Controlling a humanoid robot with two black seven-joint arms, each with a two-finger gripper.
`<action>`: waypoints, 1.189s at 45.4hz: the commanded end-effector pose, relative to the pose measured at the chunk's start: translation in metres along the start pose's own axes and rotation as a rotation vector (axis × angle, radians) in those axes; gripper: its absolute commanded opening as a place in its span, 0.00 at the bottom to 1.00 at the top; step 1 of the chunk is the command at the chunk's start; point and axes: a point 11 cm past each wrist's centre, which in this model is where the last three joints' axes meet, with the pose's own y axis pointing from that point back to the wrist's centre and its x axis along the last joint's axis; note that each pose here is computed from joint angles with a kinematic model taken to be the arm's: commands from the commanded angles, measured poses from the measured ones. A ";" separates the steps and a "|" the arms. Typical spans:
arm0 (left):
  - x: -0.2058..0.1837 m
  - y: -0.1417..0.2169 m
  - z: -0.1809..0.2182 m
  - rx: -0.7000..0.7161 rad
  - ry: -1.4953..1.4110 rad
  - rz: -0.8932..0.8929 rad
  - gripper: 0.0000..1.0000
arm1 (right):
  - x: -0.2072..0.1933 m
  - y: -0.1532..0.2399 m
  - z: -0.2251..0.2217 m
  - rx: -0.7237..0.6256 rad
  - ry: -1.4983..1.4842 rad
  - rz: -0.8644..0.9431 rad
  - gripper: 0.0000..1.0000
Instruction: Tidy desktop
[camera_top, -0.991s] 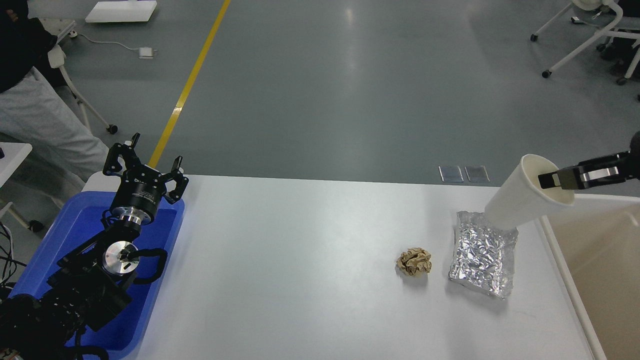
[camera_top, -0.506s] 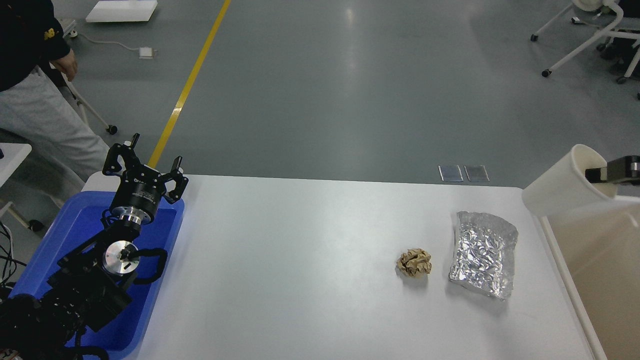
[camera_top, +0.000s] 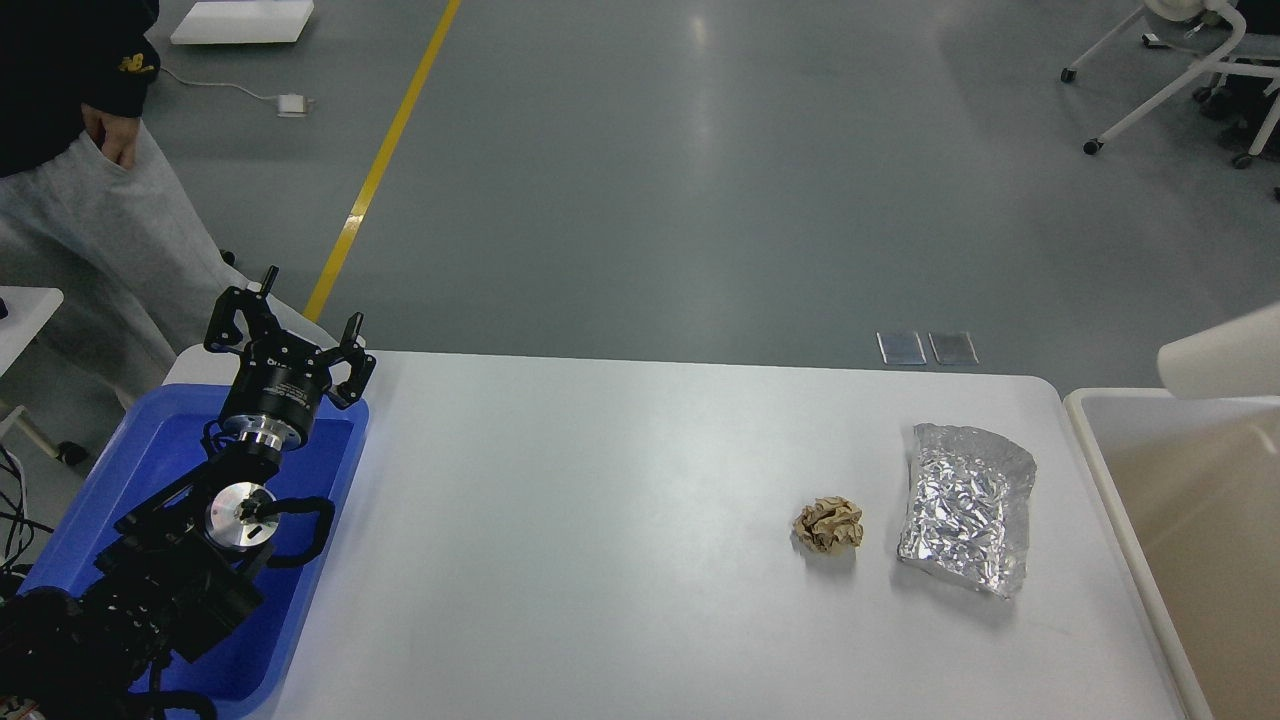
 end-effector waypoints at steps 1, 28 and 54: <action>0.000 0.000 0.000 0.000 -0.001 0.002 1.00 | 0.005 -0.004 0.066 -0.089 -0.245 0.145 0.00; 0.000 0.000 0.000 0.000 0.000 0.000 1.00 | -0.068 -0.037 0.178 -0.254 -0.542 0.365 0.00; 0.000 0.000 0.000 0.000 0.000 0.000 1.00 | -0.161 -0.078 0.203 -0.435 -0.563 0.515 0.00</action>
